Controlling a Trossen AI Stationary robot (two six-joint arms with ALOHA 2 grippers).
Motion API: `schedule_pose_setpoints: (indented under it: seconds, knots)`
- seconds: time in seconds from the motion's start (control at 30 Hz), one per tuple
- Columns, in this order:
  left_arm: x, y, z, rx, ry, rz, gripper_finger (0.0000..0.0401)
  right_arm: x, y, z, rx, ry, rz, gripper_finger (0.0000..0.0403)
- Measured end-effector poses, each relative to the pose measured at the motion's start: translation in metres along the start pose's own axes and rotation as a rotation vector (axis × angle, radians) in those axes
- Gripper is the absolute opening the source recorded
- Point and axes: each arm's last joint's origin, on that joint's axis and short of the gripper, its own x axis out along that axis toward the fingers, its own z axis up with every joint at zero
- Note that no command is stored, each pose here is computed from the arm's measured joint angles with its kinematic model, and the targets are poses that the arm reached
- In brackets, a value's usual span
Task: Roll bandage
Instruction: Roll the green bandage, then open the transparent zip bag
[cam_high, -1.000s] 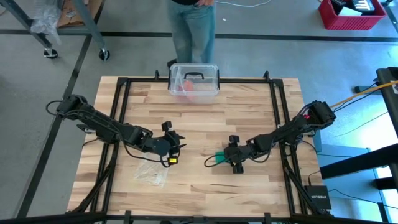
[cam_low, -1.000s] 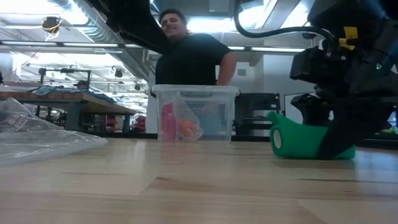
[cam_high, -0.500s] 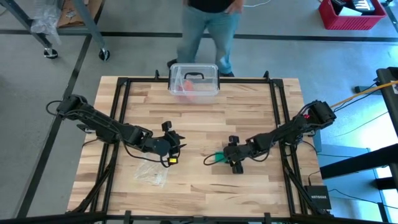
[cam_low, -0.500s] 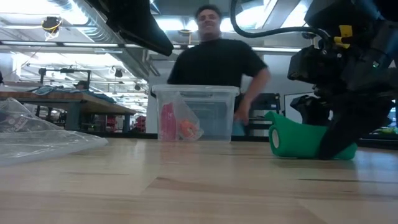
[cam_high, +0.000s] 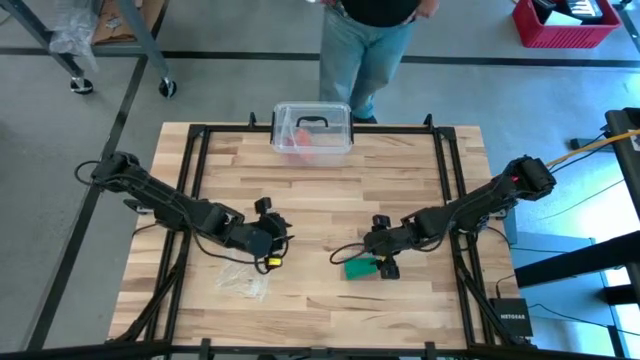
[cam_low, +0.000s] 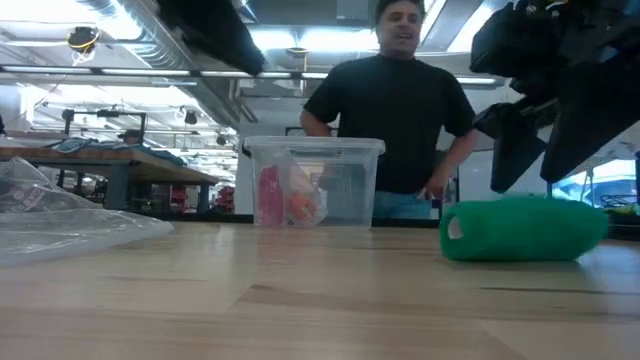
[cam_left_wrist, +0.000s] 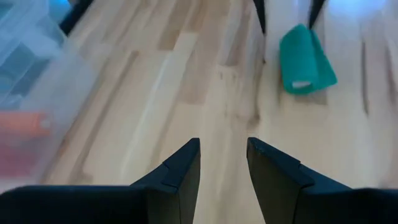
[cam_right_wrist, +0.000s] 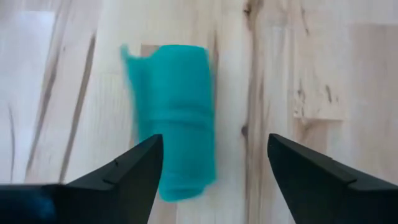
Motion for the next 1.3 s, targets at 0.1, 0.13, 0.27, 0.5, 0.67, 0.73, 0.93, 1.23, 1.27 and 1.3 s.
schedule_pose_setpoints:
  seconds: [0.1, 0.13, 0.27, 0.5, 0.67, 0.73, 0.93, 1.23, 1.27, 1.3]
  knots:
    - [-0.012, -0.004, 0.001, -0.075, 0.063, 0.002, 0.0125, 0.000, 0.005, 0.001, -0.004, -0.041, -0.041, 0.0283]
    - [-0.014, -0.004, -0.002, -0.110, 0.089, 0.006, 0.0125, -0.001, 0.007, 0.002, -0.010, -0.062, -0.050, 0.0282]
    - [-0.016, -0.011, -0.033, -0.272, 0.242, 0.005, 0.0125, 0.000, 0.016, 0.009, -0.058, -0.165, -0.082, 0.0281]
    - [0.011, -0.050, -0.076, -0.312, 0.299, -0.046, 0.0125, 0.003, 0.020, 0.018, -0.131, -0.267, -0.101, 0.0280]
    - [0.042, -0.056, -0.096, -0.332, 0.448, -0.015, 0.0125, 0.003, 0.020, 0.019, -0.160, -0.280, -0.110, 0.0280]
    - [0.051, -0.055, -0.103, -0.353, 0.525, 0.013, 0.0125, 0.003, 0.020, 0.019, -0.163, -0.278, -0.111, 0.0280]
    - [0.067, -0.056, -0.115, -0.370, 0.594, 0.079, 0.0125, 0.003, 0.020, 0.018, -0.163, -0.276, -0.109, 0.0280]
    - [0.070, -0.058, -0.117, -0.219, 0.593, 0.027, 0.0036, 0.003, 0.021, 0.018, -0.164, -0.274, -0.104, 0.0280]
    - [0.071, -0.058, -0.117, -0.194, 0.593, 0.017, 0.0019, 0.003, 0.021, 0.018, -0.164, -0.275, -0.105, 0.0280]
    - [0.071, -0.058, -0.117, -0.178, 0.592, 0.010, 0.0011, 0.003, 0.020, 0.018, -0.163, -0.276, -0.108, 0.0280]
